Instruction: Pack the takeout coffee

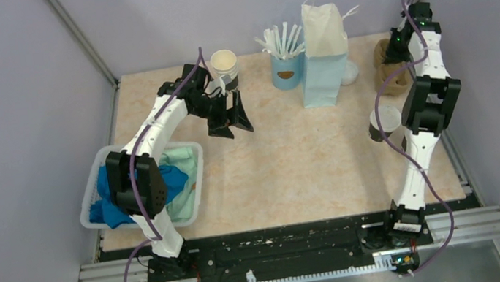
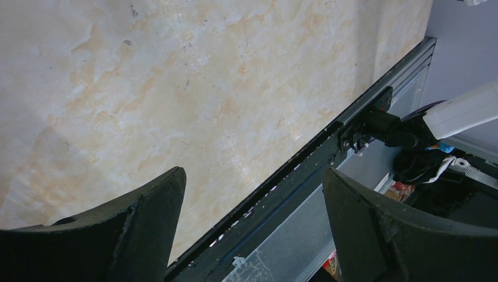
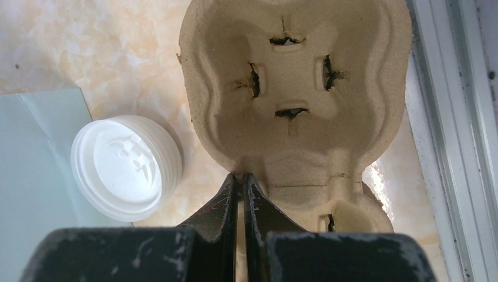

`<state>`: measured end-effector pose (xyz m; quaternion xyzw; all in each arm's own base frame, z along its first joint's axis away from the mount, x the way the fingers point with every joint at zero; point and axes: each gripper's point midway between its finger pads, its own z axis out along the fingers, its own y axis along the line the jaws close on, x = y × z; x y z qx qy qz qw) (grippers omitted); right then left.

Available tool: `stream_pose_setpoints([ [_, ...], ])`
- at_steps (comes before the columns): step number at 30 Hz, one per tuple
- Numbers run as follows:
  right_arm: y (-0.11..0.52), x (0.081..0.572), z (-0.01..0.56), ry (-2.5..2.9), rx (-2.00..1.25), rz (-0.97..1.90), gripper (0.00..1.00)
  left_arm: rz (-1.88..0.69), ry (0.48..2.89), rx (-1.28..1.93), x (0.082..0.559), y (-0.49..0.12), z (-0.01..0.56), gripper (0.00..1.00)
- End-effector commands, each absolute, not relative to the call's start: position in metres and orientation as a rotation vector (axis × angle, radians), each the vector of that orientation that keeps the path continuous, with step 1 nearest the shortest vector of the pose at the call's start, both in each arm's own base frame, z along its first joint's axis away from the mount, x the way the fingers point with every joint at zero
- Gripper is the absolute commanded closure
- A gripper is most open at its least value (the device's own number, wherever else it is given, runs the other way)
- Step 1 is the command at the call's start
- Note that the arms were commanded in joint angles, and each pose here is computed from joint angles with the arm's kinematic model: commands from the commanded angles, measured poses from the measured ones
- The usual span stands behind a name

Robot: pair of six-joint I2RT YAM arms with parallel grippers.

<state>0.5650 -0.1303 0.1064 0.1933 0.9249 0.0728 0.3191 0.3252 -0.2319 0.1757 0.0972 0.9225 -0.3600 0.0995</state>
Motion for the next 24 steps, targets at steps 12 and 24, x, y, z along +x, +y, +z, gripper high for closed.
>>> stream_pose_setpoints([
  [12,-0.137,0.558,0.182,2.330,0.409,-0.356,1.00,-1.118,2.673,0.317,0.326,-0.236,0.189,0.08],
  [24,-0.130,0.543,0.259,2.188,0.472,-0.436,1.00,-1.099,2.646,0.323,0.330,-0.236,0.200,0.08],
])
